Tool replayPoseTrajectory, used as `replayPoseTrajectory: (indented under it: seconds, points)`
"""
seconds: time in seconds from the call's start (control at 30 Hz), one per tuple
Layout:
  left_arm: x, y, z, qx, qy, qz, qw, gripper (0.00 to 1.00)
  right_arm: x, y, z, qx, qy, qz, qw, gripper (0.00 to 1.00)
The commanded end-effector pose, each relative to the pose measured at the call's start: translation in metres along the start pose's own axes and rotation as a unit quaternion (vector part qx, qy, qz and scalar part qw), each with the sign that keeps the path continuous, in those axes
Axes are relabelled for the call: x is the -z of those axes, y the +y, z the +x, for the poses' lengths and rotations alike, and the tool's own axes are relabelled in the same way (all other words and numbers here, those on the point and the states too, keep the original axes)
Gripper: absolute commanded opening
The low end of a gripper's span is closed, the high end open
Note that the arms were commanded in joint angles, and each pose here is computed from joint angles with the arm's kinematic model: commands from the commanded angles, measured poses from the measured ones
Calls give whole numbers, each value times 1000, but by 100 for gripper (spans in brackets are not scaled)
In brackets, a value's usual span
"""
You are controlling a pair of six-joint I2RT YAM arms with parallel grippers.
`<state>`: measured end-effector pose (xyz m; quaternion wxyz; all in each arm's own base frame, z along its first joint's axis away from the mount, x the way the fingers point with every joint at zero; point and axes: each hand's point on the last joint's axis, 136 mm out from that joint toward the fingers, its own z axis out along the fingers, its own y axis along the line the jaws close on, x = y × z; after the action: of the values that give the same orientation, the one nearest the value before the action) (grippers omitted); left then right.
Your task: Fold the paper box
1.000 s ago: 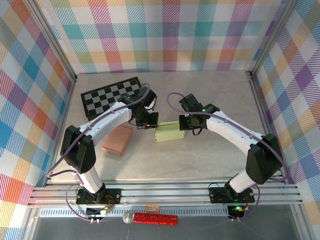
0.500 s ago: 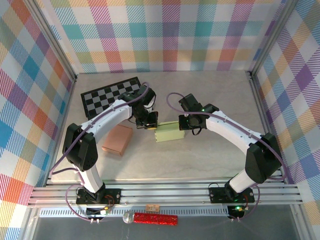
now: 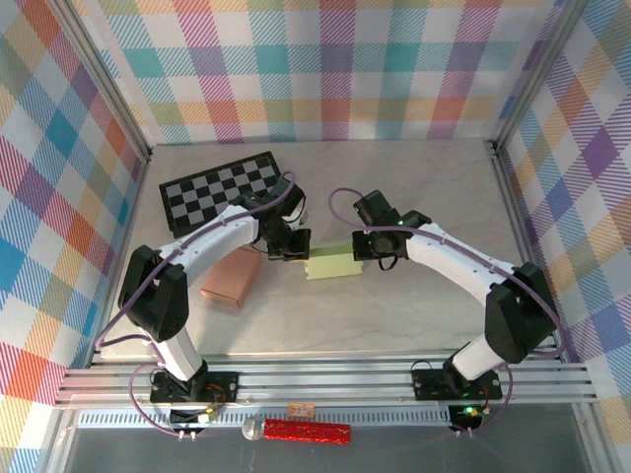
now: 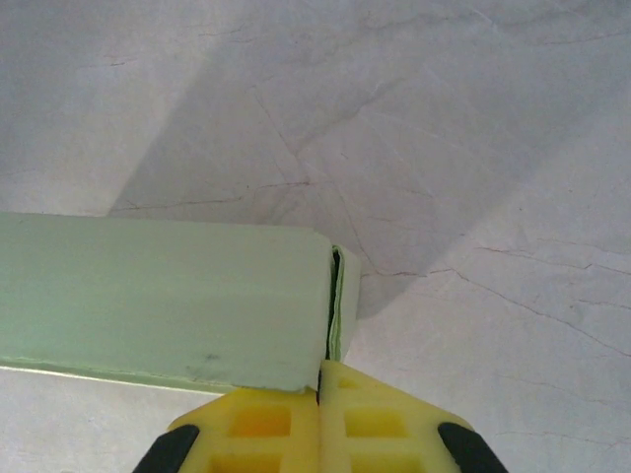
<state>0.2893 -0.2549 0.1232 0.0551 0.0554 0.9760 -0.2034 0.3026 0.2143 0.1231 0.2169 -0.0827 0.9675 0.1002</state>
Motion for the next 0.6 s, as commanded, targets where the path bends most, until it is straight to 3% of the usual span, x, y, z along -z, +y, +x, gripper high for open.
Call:
replayPoseTrajectory:
  seconds: [0.0,0.13,0.3,0.57]
  points:
    - [1,1,7,-10,0,-3,1000,0,9,8,8,0,7,-22,1000,2]
    - [0,1,10,-14,-5,-6,1000,0,21,11,13,-36,14,-37,999,25]
    - [1,2,14,-18,-13,-11,1000,0,49,13,15,-136,21,-66,988,46]
    - [0,-4,17,-24,-17,-9,1000,0,64,18,-9,-341,21,-155,927,59]
